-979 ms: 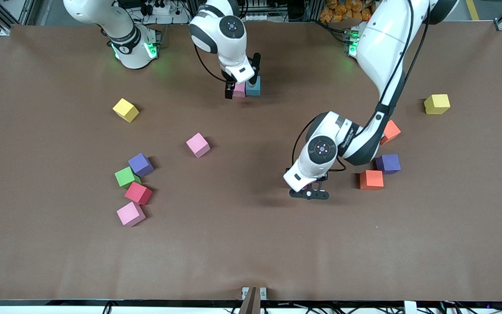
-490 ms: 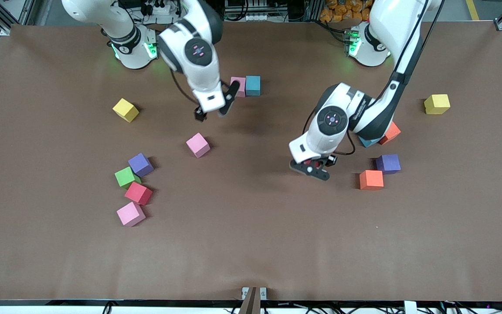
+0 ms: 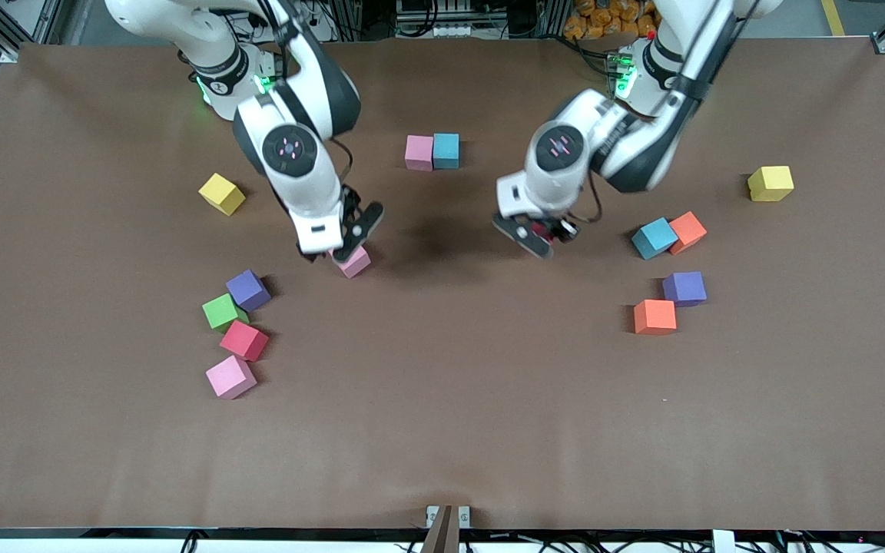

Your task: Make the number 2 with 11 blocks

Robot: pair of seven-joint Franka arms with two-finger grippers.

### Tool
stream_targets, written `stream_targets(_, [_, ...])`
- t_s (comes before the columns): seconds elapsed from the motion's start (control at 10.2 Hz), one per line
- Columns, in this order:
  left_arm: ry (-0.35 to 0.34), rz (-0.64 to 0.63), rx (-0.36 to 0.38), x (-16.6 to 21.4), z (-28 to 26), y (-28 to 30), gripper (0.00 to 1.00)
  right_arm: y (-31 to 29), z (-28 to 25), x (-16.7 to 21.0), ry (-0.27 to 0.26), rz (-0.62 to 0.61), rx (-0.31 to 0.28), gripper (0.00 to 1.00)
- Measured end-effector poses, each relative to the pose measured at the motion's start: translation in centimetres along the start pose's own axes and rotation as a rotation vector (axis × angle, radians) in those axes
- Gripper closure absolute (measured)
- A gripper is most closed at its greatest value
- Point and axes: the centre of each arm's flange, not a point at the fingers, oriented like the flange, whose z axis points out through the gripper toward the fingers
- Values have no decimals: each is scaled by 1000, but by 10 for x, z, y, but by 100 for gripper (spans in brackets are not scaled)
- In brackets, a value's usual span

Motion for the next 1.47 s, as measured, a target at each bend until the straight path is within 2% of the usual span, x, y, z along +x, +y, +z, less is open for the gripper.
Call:
stream_targets(0.1, [4, 75, 28, -8, 4, 27, 44, 16, 6, 4, 19, 37, -14, 0])
stream_targets(0.29, [33, 201, 59, -17, 11, 73, 44, 25, 17, 2, 5, 91, -11, 0])
stream_targets(0.49, [99, 275, 47, -29, 23, 104, 44, 20, 32, 0, 1, 115, 1, 0])
stream_targets(0.69, [142, 350, 48, -44, 39, 124, 44, 7, 58, -6, 28, 152, 37, 0])
stream_targets(1.08, [134, 457, 71, -59, 48, 157, 44, -20, 88, -10, 35, 142, 29, 0])
stream_targets(1.27, [128, 522, 90, -65, 53, 173, 44, -20, 98, -15, 66, 151, 9, 0])
stream_targets(1.47, [117, 573, 101, -70, 61, 184, 44, -20, 110, -20, 71, 155, -2, 0])
